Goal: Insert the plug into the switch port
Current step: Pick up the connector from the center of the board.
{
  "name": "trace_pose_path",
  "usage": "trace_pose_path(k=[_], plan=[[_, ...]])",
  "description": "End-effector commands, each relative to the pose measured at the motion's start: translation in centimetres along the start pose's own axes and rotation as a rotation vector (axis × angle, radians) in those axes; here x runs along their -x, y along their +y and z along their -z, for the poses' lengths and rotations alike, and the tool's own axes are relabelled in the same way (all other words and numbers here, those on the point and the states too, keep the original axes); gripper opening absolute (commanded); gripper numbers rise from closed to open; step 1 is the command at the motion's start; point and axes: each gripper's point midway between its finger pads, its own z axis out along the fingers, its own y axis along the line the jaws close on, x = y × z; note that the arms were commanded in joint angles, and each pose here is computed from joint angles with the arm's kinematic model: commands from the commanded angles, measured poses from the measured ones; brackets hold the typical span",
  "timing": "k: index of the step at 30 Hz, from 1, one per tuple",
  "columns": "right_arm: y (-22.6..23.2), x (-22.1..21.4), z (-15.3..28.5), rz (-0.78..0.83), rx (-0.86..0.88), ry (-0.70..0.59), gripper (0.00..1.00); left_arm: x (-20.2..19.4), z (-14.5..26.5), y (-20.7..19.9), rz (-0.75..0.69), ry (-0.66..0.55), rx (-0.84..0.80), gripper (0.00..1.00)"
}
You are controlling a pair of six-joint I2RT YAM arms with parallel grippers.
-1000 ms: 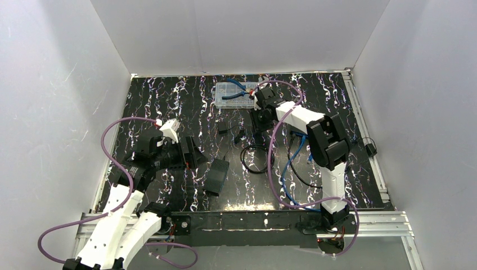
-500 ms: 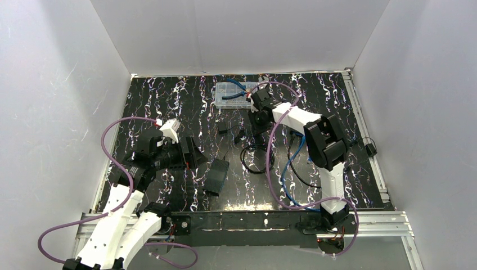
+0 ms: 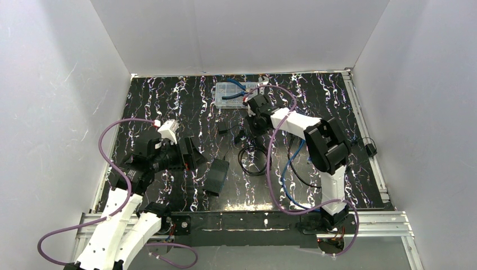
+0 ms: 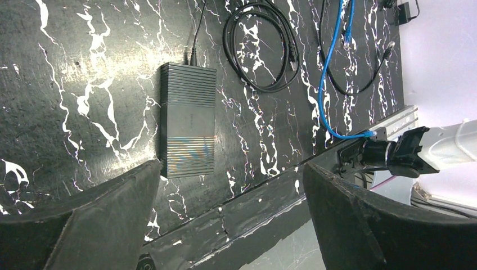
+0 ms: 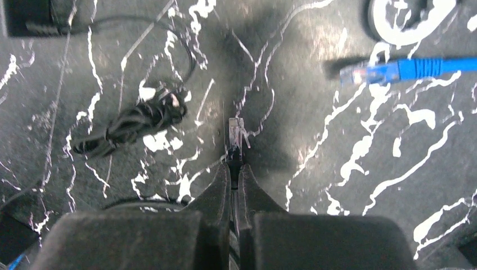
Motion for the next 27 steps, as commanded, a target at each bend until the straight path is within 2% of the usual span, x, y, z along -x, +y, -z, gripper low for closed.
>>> trace_pose_path(k=[1,8,14,19,27], plan=[[0.3,0.7,2.9,0.030,-0.022,-0.089,0.01,-0.4,0.4,-0.2,0.018,0.011,-0.006,0.98],[2.6,1.3,9.4,0.134,0.013,-0.268,0.01,0.2,1.2,-1.7,0.025,0.001,-0.063,0.98],[5.7,-1.3,14.5,0.295,0.044,-0.362,0.01,0.2,1.6,-3.2,0.046,0.018,-0.128,0.98],[8.4,-3.6,18.9,0.467,0.069,-0.500,0.01,0.3,2.2,-4.8,0.076,0.039,-0.197,0.98],[12.8,-6.4,22.4,0.722,0.104,-0.706,0.01,-0.7,2.6,-7.4,0.175,0.146,-0.340,0.98]])
